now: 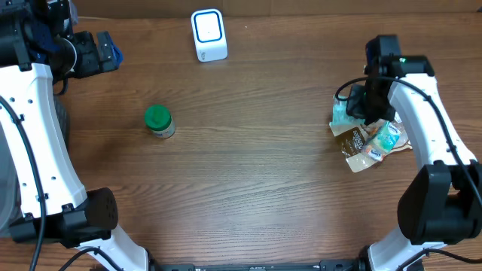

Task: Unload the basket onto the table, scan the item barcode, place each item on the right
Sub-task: 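Carry the teal wrapper right and drop it on the item pile, then open the right gripper and lift it away from the pile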

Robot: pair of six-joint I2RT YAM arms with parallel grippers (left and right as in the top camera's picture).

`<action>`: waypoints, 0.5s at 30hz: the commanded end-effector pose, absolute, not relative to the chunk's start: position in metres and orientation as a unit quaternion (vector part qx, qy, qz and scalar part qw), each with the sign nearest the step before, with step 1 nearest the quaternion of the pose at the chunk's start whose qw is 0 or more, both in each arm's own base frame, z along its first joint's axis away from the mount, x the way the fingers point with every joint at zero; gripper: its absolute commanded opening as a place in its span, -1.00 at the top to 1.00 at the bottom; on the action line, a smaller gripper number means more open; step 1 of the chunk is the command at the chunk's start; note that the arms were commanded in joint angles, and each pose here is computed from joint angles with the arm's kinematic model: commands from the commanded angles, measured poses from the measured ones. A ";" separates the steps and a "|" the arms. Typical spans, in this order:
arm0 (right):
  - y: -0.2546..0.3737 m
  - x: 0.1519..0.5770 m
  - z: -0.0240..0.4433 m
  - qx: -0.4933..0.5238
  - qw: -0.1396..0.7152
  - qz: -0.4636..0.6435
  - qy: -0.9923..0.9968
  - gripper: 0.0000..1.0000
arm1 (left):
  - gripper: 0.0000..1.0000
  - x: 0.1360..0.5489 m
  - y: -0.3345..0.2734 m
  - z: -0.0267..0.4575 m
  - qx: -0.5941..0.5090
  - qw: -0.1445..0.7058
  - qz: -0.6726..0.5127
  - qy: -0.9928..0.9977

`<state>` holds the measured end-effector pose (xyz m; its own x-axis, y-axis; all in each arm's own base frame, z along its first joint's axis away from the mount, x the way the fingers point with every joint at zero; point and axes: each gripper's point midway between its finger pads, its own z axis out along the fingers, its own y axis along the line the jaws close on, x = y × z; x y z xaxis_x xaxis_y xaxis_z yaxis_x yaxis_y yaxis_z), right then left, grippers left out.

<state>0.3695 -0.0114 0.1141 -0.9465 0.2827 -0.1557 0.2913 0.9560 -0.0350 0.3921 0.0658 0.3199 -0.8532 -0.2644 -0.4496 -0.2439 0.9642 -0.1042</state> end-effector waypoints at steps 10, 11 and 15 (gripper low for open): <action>-0.033 0.349 0.070 0.134 0.055 -0.085 0.986 0.42 | -0.99 0.392 0.064 0.321 -0.120 0.239 -0.017 0.963; -0.035 0.348 0.071 0.137 0.054 -0.088 0.985 0.33 | -0.99 0.392 0.064 0.321 -0.120 0.239 -0.017 0.963; -0.043 0.346 0.071 0.161 0.052 -0.089 0.982 -0.05 | -0.99 0.392 0.064 0.321 -0.120 0.239 -0.017 0.963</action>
